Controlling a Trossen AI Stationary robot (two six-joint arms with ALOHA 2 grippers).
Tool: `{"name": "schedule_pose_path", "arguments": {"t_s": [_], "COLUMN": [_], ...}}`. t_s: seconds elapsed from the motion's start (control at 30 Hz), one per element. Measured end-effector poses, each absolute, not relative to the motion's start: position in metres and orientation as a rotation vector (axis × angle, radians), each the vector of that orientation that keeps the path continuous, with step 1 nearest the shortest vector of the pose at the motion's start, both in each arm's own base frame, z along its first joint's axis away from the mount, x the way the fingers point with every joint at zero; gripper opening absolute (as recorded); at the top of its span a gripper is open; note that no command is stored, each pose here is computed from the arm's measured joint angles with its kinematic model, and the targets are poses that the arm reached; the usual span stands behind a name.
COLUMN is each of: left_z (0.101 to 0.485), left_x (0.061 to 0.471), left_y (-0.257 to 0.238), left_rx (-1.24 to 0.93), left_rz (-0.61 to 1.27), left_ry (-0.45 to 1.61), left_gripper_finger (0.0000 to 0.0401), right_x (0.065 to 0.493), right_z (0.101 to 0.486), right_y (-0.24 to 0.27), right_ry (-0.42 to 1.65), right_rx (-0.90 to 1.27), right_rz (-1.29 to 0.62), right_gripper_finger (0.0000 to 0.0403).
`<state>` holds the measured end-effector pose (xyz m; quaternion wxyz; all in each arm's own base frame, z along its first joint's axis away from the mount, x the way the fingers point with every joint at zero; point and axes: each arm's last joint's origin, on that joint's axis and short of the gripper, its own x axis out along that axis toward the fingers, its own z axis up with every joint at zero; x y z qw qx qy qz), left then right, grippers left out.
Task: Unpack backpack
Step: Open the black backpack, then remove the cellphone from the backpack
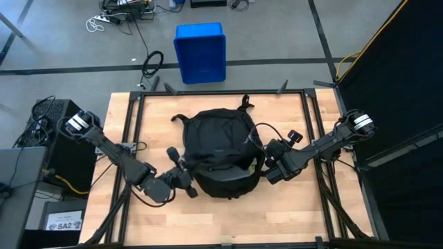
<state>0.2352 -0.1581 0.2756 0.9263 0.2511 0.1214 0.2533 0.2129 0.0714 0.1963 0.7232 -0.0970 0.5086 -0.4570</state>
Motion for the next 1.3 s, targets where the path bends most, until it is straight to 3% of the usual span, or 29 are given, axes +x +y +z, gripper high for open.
{"name": "schedule_pose_path", "arguments": {"t_s": [0.17,0.47,0.73,1.1,1.3], "left_z": [0.280,0.271,0.270,0.248,0.233], "left_x": [0.233,0.249,0.258,0.282,0.296], "left_y": [-0.156,-0.144,-0.132,-0.114,-0.107], "left_rx": [0.505,0.490,0.441,0.406,0.396], "left_rz": [0.528,0.492,0.467,0.479,0.464], "left_ry": [0.241,0.272,0.279,0.341,0.366], "left_gripper_finger": [0.0000,0.0000,0.0000,0.0000,0.0000], "right_x": [0.214,0.216,0.243,0.298,0.301], "right_z": [0.196,0.220,0.241,0.249,0.235], "right_y": [0.072,0.084,0.111,0.154,0.146], "right_ry": [1.122,1.119,0.829,0.520,0.512], "right_rx": [-0.202,-0.291,-0.227,-0.199,-0.175], "right_rz": [-1.003,-0.954,-0.819,-0.210,-0.165], "right_gripper_finger": [0.0008,0.0085,0.0133,0.0127,0.0113]}}
